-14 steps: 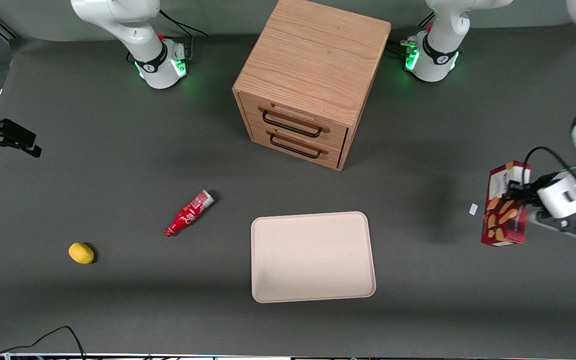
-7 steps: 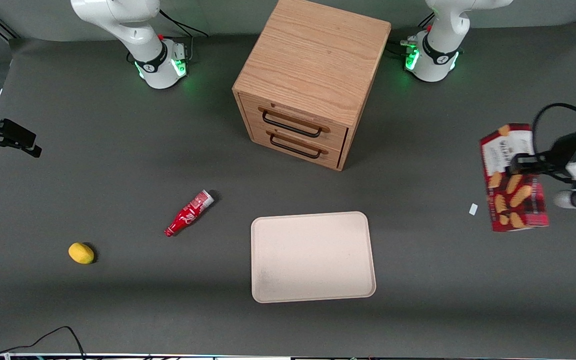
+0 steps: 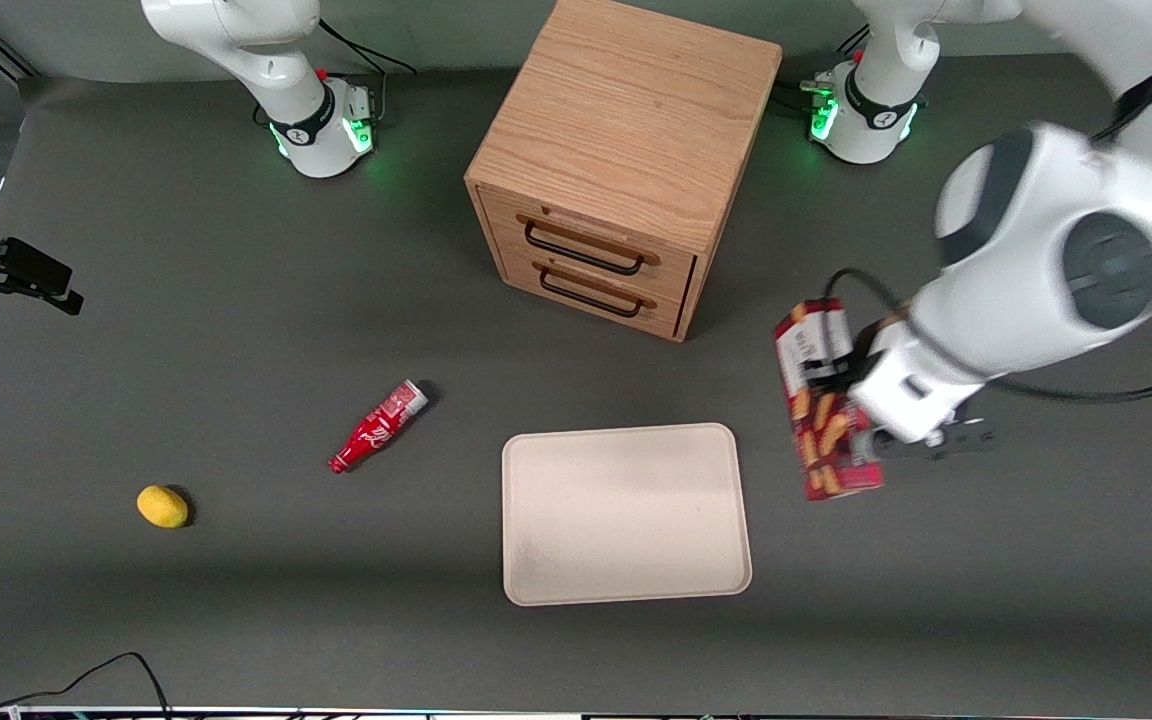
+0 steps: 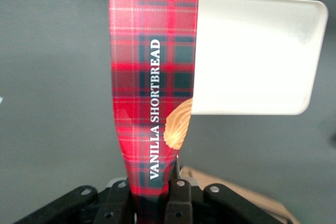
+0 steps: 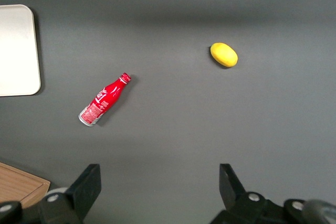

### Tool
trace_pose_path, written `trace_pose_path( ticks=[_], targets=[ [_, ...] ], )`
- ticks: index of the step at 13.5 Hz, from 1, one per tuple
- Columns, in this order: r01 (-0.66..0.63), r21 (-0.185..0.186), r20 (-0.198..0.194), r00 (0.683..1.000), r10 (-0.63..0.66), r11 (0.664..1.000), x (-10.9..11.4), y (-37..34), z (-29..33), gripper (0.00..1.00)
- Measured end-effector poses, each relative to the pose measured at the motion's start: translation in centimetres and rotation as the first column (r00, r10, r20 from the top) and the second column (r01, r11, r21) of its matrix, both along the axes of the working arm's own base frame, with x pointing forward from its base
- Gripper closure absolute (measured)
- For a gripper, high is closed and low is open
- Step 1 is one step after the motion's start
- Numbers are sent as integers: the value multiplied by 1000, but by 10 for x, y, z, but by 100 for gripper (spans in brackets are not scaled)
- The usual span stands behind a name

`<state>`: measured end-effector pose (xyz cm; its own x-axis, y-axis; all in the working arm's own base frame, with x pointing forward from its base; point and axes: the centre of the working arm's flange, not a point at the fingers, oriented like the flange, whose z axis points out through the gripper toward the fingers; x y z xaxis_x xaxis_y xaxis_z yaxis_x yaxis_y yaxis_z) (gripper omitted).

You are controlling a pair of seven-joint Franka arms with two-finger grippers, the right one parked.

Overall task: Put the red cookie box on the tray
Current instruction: 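Lift the box and carry it with the left gripper over the tray, then lower the box upright onto the tray and open the left gripper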

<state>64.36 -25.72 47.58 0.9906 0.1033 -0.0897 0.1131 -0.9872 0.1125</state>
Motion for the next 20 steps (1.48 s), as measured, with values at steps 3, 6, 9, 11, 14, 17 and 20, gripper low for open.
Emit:
trace_pose_path(
  ticks=[3,6,9,11,14,17,20],
  targets=[
    [-10,13,25,1000,10,1000,12,-39,-80,78],
    [-18,6,85,996,18,1000,27,-45,-152,78],
    [-27,3,140,990,26,1000,38,-47,-205,78],
    [-29,7,154,988,27,1000,40,-47,-223,78],
    [-15,30,168,986,10,999,41,-47,-226,78],
    [-2,54,182,983,-8,999,41,-47,-225,52],
    [-3,55,187,982,-8,999,41,-49,-223,20]
  ],
)
